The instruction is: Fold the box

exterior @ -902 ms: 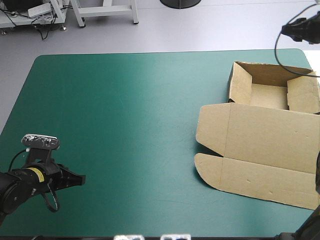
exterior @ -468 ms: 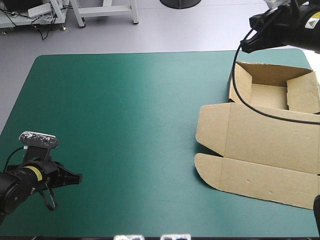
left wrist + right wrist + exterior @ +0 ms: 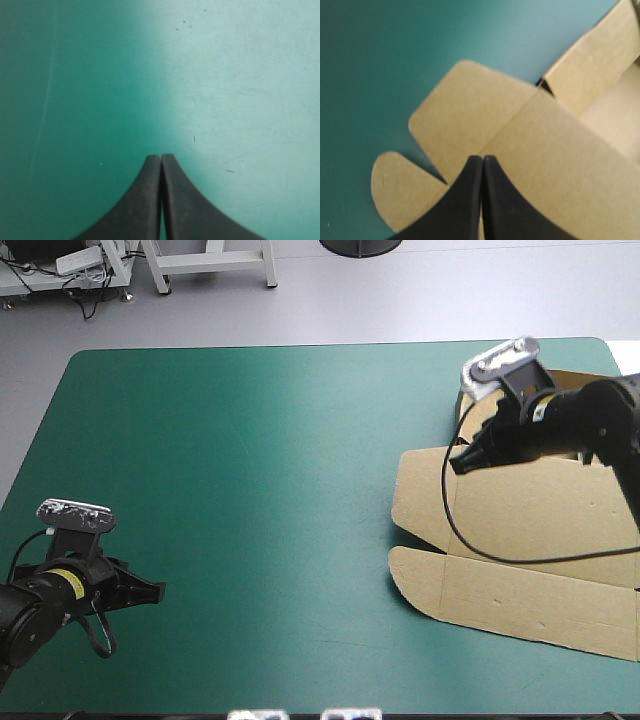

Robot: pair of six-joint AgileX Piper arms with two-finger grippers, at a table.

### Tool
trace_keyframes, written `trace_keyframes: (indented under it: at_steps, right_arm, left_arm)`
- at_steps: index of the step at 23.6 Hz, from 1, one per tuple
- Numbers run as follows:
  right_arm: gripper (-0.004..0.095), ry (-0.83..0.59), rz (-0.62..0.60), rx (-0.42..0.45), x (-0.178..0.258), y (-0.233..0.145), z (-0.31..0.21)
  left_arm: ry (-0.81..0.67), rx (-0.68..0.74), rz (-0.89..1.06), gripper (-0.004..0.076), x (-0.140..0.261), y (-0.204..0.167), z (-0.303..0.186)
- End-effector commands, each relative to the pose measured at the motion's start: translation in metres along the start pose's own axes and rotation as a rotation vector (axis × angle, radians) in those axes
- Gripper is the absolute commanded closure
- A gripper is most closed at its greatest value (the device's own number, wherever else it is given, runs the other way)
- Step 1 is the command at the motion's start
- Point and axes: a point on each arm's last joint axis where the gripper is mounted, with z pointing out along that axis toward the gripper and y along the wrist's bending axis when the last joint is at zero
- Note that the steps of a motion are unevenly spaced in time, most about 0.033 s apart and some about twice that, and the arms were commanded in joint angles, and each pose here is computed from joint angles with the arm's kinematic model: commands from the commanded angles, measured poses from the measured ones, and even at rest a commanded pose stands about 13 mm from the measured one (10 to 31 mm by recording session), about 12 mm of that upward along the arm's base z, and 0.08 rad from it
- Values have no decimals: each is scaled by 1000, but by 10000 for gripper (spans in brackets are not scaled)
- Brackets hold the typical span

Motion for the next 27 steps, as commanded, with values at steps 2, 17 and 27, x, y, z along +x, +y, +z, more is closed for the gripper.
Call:
trace_keyframes:
  at_steps: [2,17,27]
  right_arm:
    - [925,109,20,-1,48,8,7]
    - [926,129,117,8,153,31,11]
    - [926,105,134,58,155,28,9]
  left_arm:
    - [-72,1,-5,734,-8,1,-8]
    - [-98,8,-2,734,-8,1,-10]
    - [-56,42,-21,734,0,-1,-12]
